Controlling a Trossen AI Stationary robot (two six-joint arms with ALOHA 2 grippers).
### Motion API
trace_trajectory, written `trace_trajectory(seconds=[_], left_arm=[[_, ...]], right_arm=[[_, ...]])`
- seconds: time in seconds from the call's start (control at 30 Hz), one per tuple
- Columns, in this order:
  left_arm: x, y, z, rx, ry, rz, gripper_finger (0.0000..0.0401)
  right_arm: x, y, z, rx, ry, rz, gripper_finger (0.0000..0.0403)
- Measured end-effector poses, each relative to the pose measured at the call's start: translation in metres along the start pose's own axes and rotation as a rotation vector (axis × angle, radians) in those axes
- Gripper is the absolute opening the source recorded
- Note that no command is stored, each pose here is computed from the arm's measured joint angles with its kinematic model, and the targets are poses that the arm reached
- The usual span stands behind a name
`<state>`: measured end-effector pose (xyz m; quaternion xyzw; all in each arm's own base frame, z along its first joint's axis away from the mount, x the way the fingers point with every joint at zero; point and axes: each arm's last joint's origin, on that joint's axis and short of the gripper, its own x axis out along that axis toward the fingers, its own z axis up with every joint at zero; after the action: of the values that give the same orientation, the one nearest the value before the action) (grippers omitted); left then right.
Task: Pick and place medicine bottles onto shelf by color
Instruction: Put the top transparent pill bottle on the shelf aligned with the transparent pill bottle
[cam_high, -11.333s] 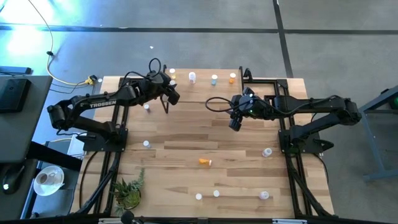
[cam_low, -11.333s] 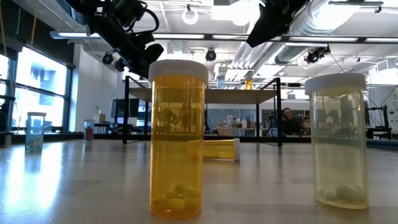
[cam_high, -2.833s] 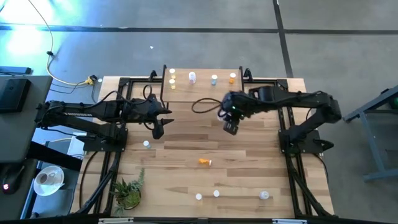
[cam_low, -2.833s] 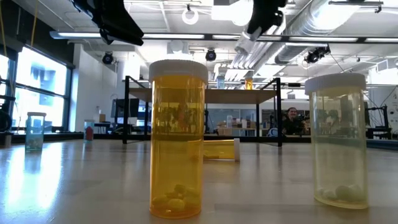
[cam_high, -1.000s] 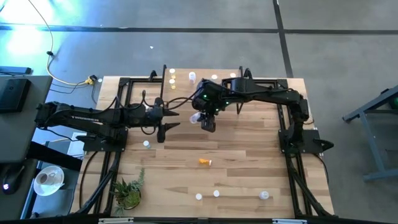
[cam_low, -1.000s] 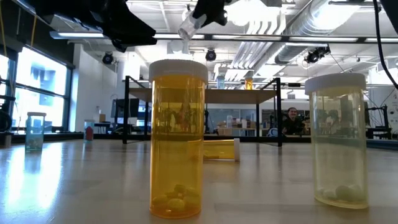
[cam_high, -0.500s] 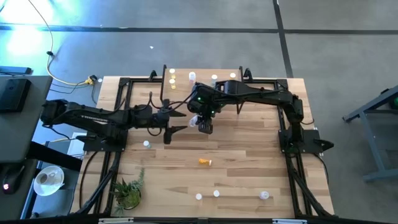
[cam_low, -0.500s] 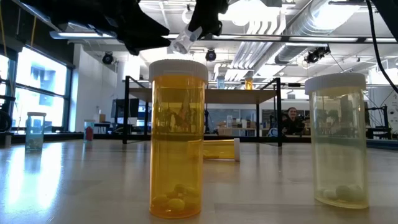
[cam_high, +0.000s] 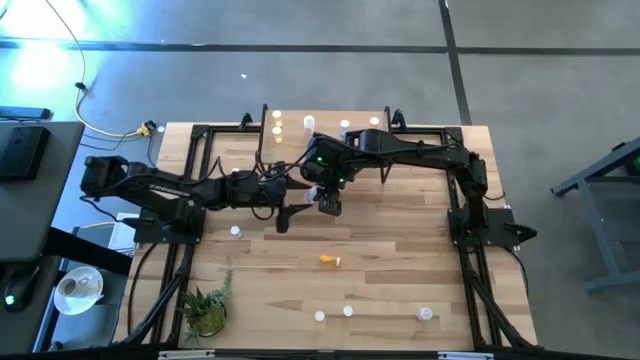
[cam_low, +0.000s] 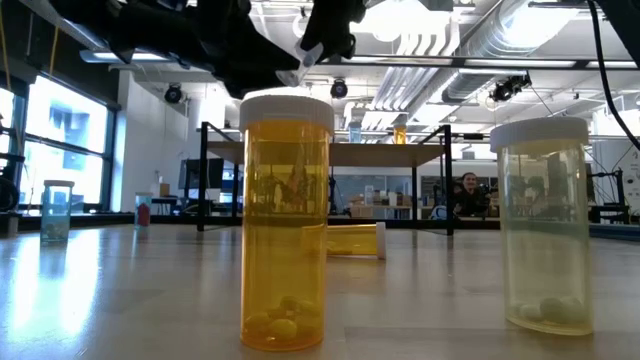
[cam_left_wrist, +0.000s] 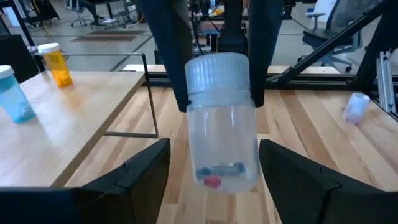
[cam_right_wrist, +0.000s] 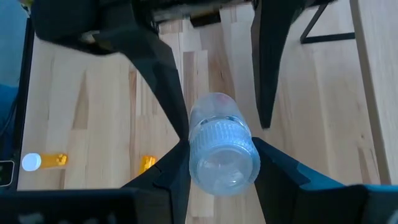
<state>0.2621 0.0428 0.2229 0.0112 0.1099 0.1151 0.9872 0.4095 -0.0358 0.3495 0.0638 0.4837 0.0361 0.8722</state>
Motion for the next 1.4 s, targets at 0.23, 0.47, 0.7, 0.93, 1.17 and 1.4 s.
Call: trace_trajectory(seconds=[0.23, 0.47, 0.7, 0.93, 1.17, 1.4], left_arm=[[0.002, 0.0, 0.0, 0.0, 0.004, -0.001, 0.022], [0.002, 0.0, 0.0, -0.003, 0.007, -0.004, 0.0156], [0.002, 0.0, 0.0, -0.004, 0.007, -0.002, 0.0133], [0.002, 0.0, 0.0, 0.004, 0.007, 0.004, 0.0148], [0.002, 0.007, 0.0, 0.006, 0.008, 0.034, 0.014], [0.002, 0.017, 0.004, -0.006, -0.04, 0.078, 0.014]], right_arm=[[0.0, 0.0, -0.001, 0.001, 0.008, 0.001, 0.0131], [0.0, 0.0, -0.001, 0.002, 0.009, -0.002, 0.0131], [0.0, 0.0, -0.001, 0.002, 0.01, -0.007, 0.0131], [-0.001, -0.001, 0.0, -0.001, 0.0, -0.041, 0.0146], [-0.02, 0.002, 0.006, -0.027, -0.033, -0.05, 0.02], [-0.058, 0.009, 0.018, -0.083, -0.135, -0.059, 0.0208]])
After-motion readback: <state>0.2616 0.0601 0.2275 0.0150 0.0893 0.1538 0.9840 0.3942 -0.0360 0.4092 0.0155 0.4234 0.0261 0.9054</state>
